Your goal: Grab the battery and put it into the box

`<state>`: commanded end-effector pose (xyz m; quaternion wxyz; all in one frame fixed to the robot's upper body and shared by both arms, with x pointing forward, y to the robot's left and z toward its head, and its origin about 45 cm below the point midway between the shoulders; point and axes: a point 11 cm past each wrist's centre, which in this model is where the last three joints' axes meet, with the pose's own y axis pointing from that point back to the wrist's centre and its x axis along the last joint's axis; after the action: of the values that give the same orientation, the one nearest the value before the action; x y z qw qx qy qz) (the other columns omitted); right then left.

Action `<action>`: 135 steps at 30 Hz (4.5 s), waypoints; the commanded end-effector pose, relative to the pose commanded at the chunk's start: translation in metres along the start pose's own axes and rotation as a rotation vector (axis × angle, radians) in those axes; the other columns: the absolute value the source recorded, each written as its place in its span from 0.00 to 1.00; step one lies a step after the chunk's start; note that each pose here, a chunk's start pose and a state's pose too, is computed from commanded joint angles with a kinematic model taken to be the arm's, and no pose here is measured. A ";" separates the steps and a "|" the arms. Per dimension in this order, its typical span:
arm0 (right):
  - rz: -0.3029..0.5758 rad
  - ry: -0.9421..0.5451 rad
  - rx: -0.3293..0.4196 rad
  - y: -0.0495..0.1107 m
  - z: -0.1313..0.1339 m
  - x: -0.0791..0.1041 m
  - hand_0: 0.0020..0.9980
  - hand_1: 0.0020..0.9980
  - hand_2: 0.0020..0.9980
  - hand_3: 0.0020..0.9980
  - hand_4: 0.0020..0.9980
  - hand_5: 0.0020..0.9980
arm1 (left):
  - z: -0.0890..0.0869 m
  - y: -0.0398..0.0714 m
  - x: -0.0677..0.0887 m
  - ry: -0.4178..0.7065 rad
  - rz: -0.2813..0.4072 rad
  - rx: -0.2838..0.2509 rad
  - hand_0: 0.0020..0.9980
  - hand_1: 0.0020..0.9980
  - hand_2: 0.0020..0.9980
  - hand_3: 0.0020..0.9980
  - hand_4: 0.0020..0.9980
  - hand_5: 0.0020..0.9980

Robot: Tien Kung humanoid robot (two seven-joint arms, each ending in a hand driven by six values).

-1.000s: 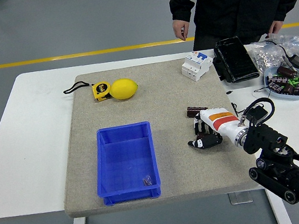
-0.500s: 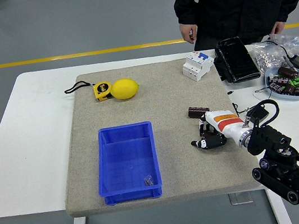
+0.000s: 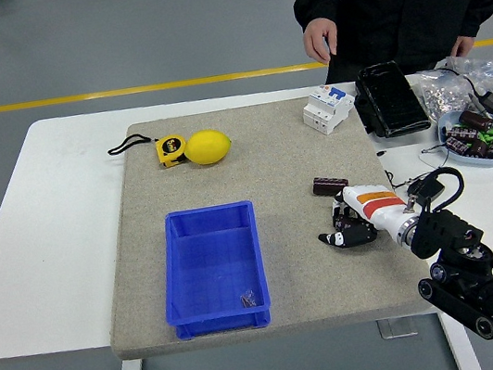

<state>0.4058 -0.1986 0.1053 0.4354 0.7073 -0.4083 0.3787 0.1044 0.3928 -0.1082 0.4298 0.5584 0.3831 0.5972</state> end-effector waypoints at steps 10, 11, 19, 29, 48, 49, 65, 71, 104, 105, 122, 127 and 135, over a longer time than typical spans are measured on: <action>0.024 -0.007 0.020 0.000 -0.006 0.006 0.00 0.08 0.21 0.32 0.93 0.31 | -0.002 0.000 0.001 -0.002 0.000 0.005 0.72 0.68 0.68 0.59 0.63 0.54; 0.028 -0.008 0.022 0.000 -0.006 0.007 0.00 0.08 0.21 0.32 0.93 0.31 | -0.002 0.000 0.001 -0.002 0.000 0.004 0.72 0.68 0.68 0.59 0.63 0.54; 0.047 -0.014 0.025 -0.001 -0.006 0.014 0.00 0.06 0.21 0.32 0.93 0.31 | 0.001 0.000 0.001 0.000 -0.001 -0.001 0.72 0.68 0.68 0.59 0.63 0.54; 0.039 -0.017 0.028 0.000 -0.004 0.016 0.00 0.08 0.22 0.34 0.93 0.30 | 0.001 0.000 0.000 0.004 -0.001 -0.002 0.72 0.68 0.68 0.59 0.63 0.54; -0.047 0.005 0.062 0.006 -0.025 0.052 0.34 0.49 0.60 0.72 1.00 0.59 | 0.003 0.000 0.004 0.006 0.005 -0.006 0.72 0.68 0.68 0.59 0.63 0.54; -0.049 0.014 0.063 0.007 -0.025 0.053 0.34 0.49 0.60 0.72 1.00 0.59 | 0.003 0.000 0.004 0.006 0.005 -0.006 0.72 0.68 0.68 0.59 0.63 0.54; -0.026 0.360 0.167 0.032 -0.014 0.081 0.66 0.68 0.76 0.87 1.00 0.38 | 0.001 0.000 0.005 0.007 0.008 -0.002 0.72 0.68 0.68 0.58 0.63 0.54; -0.013 0.564 0.296 0.036 -0.024 0.082 0.67 0.69 0.77 0.88 1.00 0.31 | -0.001 -0.001 0.005 0.004 0.009 0.003 0.72 0.68 0.68 0.59 0.63 0.54; -0.106 0.846 0.426 0.029 -0.027 0.061 0.63 0.63 0.71 0.80 0.99 0.29 | 0.002 0.000 0.000 0.004 -0.002 -0.004 0.72 0.68 0.68 0.59 0.63 0.54; -0.107 0.848 0.426 0.029 -0.026 0.060 0.63 0.63 0.71 0.80 0.99 0.29 | 0.002 0.000 0.000 0.004 -0.003 -0.004 0.72 0.68 0.68 0.59 0.63 0.54; -0.089 0.849 0.419 0.027 -0.018 0.057 0.52 0.53 0.59 0.59 0.84 0.25 | 0.002 0.000 -0.002 0.002 -0.009 -0.006 0.72 0.68 0.68 0.59 0.63 0.54; -0.080 0.847 0.421 0.028 -0.018 0.057 0.49 0.50 0.56 0.56 0.80 0.24 | 0.002 0.000 -0.003 0.003 -0.009 -0.006 0.72 0.68 0.68 0.59 0.63 0.54; -0.077 0.834 0.420 0.027 -0.018 0.056 0.46 0.49 0.55 0.55 0.79 0.23 | 0.002 0.000 -0.004 0.001 -0.011 -0.007 0.72 0.68 0.68 0.59 0.64 0.54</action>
<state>0.3990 -0.2033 0.1699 0.4234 0.5820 -0.0864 0.6889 0.1067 0.3891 -0.1088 0.4349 0.5545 0.3845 0.5963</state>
